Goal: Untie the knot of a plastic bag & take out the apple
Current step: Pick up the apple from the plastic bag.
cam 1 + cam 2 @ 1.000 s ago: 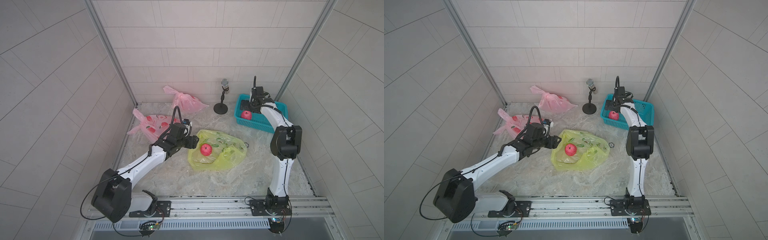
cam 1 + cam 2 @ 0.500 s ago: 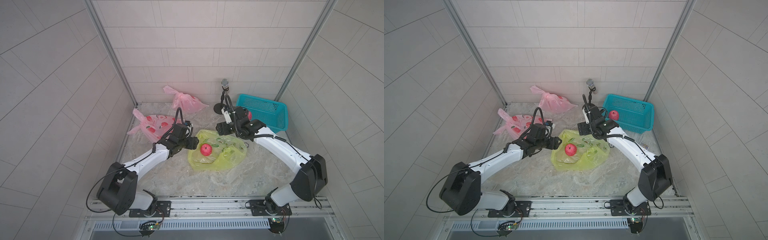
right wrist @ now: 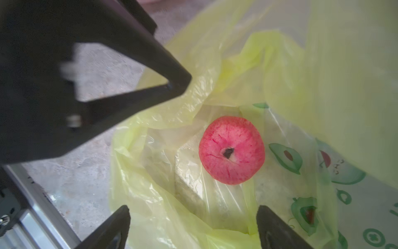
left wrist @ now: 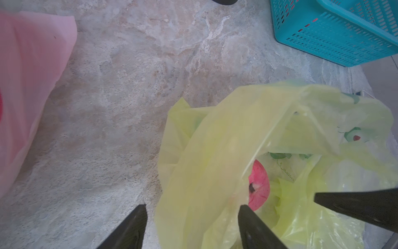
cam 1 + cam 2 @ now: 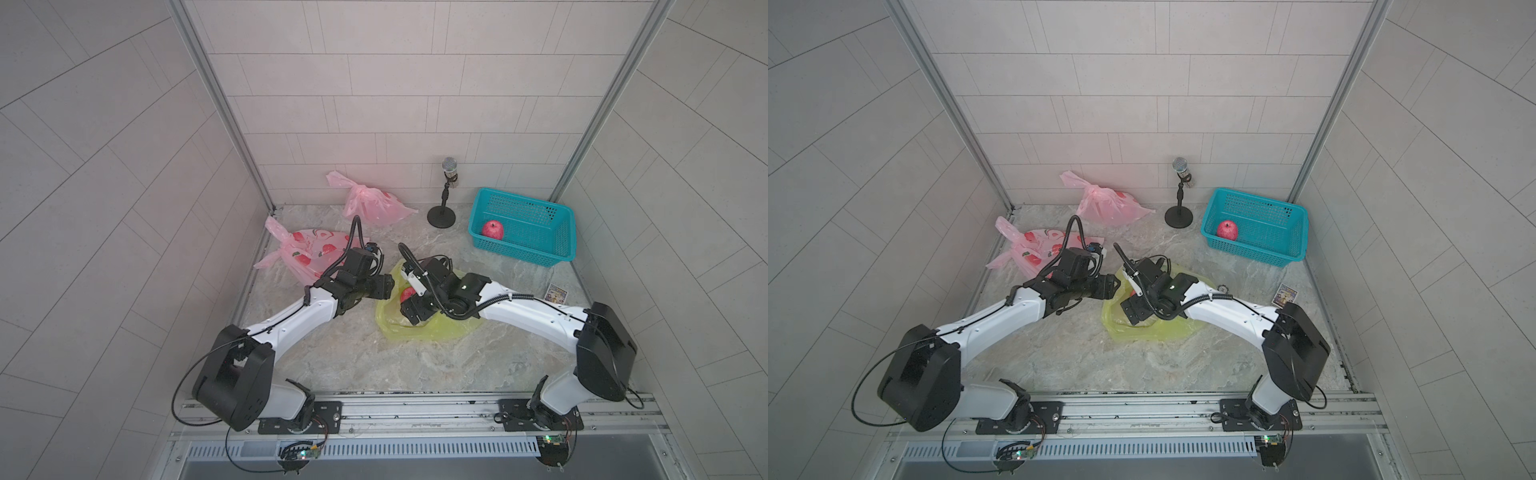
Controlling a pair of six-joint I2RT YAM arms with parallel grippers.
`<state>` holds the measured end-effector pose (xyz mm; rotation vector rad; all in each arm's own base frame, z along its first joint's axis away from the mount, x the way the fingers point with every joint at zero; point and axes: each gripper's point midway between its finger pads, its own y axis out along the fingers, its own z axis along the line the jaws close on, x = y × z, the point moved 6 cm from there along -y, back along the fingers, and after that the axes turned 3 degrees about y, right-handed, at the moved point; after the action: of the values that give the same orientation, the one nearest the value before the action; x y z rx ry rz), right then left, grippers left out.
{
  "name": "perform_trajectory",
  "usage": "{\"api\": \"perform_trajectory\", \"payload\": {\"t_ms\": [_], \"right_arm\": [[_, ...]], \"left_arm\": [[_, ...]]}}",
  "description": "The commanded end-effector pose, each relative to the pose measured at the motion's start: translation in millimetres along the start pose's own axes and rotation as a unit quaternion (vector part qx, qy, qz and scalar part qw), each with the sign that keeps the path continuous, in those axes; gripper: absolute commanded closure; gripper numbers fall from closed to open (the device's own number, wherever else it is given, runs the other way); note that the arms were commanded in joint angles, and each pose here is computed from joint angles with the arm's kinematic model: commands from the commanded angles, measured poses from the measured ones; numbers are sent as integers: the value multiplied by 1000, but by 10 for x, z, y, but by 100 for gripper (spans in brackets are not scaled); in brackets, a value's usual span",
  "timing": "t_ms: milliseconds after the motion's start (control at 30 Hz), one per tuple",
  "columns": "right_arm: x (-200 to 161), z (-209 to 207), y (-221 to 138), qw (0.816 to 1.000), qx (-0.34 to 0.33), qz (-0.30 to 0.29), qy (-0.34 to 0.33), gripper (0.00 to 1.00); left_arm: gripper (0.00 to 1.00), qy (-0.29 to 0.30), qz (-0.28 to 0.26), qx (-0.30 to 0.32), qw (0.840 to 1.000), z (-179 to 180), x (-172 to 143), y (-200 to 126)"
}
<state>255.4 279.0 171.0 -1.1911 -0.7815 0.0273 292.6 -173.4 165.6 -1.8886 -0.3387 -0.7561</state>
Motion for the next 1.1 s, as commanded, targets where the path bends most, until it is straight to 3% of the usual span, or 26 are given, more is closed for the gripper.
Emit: {"api": "perform_trajectory", "payload": {"t_ms": [0, 400, 700, 933, 1067], "right_arm": [[62, -33, 98, 1000, -20, -15, -6, 5], [72, -247, 557, 996, -90, -10, 10, 3], [175, -334, 726, 995, -94, -25, 26, 7], [128, -316, 796, 997, -75, -7, 29, 17], [103, -317, 746, 997, -72, -10, 32, 29]], "left_arm": [[28, -16, 5, 33, 999, 113, -106, -89], [27, -26, -3, 36, 999, 157, -158, -174], [27, -25, 5, 31, 999, 151, -178, -148], [27, -23, 4, 30, 999, 145, -163, -150], [28, -24, 2, 25, 999, 134, -153, -135]]}}
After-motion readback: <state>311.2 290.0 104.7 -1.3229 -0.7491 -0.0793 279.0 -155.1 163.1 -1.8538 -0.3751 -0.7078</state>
